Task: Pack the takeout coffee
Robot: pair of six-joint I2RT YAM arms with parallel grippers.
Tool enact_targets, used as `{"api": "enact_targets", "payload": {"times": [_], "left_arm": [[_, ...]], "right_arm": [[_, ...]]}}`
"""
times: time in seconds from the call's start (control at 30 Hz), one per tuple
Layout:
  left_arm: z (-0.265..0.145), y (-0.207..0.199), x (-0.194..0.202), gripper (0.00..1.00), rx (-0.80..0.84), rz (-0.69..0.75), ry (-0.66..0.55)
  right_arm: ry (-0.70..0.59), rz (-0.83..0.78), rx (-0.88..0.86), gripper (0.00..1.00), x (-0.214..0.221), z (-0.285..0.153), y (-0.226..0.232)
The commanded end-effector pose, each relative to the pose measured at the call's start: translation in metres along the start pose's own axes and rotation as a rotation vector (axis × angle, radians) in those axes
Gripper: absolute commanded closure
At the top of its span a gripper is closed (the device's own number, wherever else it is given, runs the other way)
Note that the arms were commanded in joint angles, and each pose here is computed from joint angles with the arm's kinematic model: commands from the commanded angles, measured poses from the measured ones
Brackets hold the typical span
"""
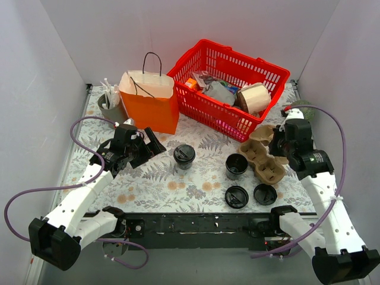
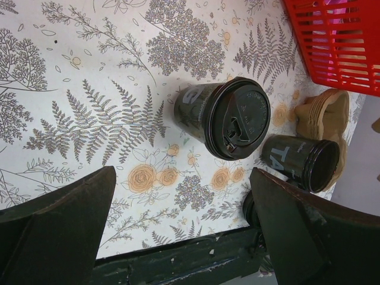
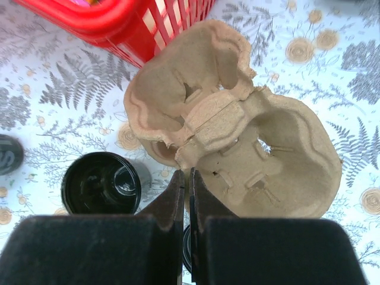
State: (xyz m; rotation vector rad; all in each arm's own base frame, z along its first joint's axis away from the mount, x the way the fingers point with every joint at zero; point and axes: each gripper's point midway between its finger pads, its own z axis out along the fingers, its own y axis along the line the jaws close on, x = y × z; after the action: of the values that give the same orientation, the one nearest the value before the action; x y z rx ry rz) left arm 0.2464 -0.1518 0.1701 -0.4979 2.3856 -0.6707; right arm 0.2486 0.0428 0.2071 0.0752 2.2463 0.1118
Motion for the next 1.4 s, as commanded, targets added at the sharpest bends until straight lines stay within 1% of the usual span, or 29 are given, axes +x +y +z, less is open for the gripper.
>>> {"api": "enact_targets", "payload": {"times": [0.0,0.07,0.1,0.17,0.2,0.27,0.3,0.33,0.43,0.53,0.6,0.67,0.7,0.73,0.87,0.97,1.03,1.13,1.17,1.23,1.27,1.3,1.37], "left_arm": [[-0.007,-0.008,-0.009,0.02,0.022,0.015,-0.036],[-0.008,-0.007,-0.011,0.02,0.016,0.013,-0.045],[-0.008,-0.007,-0.014,0.02,0.010,0.012,-0.054],[-0.009,-0.007,-0.015,0.02,0.009,0.017,-0.057],[-0.010,-0.007,-0.016,0.02,0.008,0.019,-0.063],[-0.012,-0.006,-0.017,0.02,0.002,0.019,-0.068],[-0.016,-0.008,-0.018,0.02,0.008,0.020,-0.072],[-0.016,-0.003,-0.025,0.02,-0.023,0.019,-0.109],[-0.024,0.006,-0.031,0.02,-0.072,0.017,-0.147],[-0.028,0.007,-0.033,0.02,-0.082,0.013,-0.161],[-0.029,0.007,-0.032,0.02,-0.077,0.013,-0.162],[-0.028,0.009,-0.030,0.02,-0.075,0.012,-0.160],[-0.028,0.009,-0.030,0.02,-0.077,0.012,-0.160],[-0.027,0.010,-0.029,0.02,-0.079,0.013,-0.155],[-0.028,0.011,-0.028,0.02,-0.077,0.018,-0.152],[-0.031,0.011,-0.029,0.02,-0.081,0.019,-0.163],[-0.033,0.013,-0.030,0.02,-0.088,0.019,-0.169],[-0.036,0.014,-0.030,0.02,-0.085,0.016,-0.177],[-0.036,0.015,-0.029,0.02,-0.087,0.016,-0.175],[-0.038,0.016,-0.029,0.02,-0.095,0.011,-0.177],[-0.038,0.018,-0.028,0.02,-0.099,0.011,-0.178],[-0.039,0.018,-0.029,0.02,-0.100,0.006,-0.179],[-0.041,0.018,-0.029,0.02,-0.104,0.002,-0.183]], "right_arm": [[-0.093,-0.019,-0.052,0.99,-0.037,-0.034,0.009],[-0.161,-0.039,-0.115,0.99,-0.056,-0.055,0.019],[-0.174,-0.057,-0.190,0.99,-0.060,-0.062,0.032],[-0.222,-0.098,-0.285,0.99,-0.072,-0.079,0.047],[-0.228,-0.134,-0.358,0.99,-0.073,-0.086,0.059],[-0.231,-0.156,-0.422,0.99,-0.077,-0.093,0.070],[-0.224,-0.179,-0.486,0.99,-0.076,-0.097,0.080],[-0.225,-0.189,-0.517,0.99,-0.077,-0.098,0.085],[-0.213,-0.211,-0.631,0.99,-0.077,-0.102,0.104],[-0.202,-0.226,-0.712,0.99,-0.076,-0.107,0.123],[-0.196,-0.237,-0.704,0.99,-0.077,-0.104,0.129],[-0.183,-0.265,-0.732,0.99,-0.075,-0.110,0.145],[-0.170,-0.268,-0.701,0.99,-0.073,-0.107,0.145],[-0.141,-0.274,-0.722,0.99,-0.067,-0.109,0.156],[-0.069,-0.296,-0.708,0.99,-0.053,-0.097,0.172],[-0.058,-0.294,-0.724,0.99,-0.051,-0.088,0.187],[-0.087,-0.296,-0.756,0.99,-0.057,-0.087,0.202],[-0.084,-0.298,-0.750,0.99,-0.057,-0.072,0.219],[-0.061,-0.306,-0.732,0.99,-0.053,-0.059,0.224],[-0.065,-0.305,-0.695,0.99,-0.056,-0.048,0.231],[-0.053,-0.313,-0.674,0.99,-0.054,-0.035,0.237],[-0.072,-0.311,-0.631,0.99,-0.060,-0.027,0.238],[-0.068,-0.306,-0.582,0.99,-0.058,-0.010,0.246]]}}
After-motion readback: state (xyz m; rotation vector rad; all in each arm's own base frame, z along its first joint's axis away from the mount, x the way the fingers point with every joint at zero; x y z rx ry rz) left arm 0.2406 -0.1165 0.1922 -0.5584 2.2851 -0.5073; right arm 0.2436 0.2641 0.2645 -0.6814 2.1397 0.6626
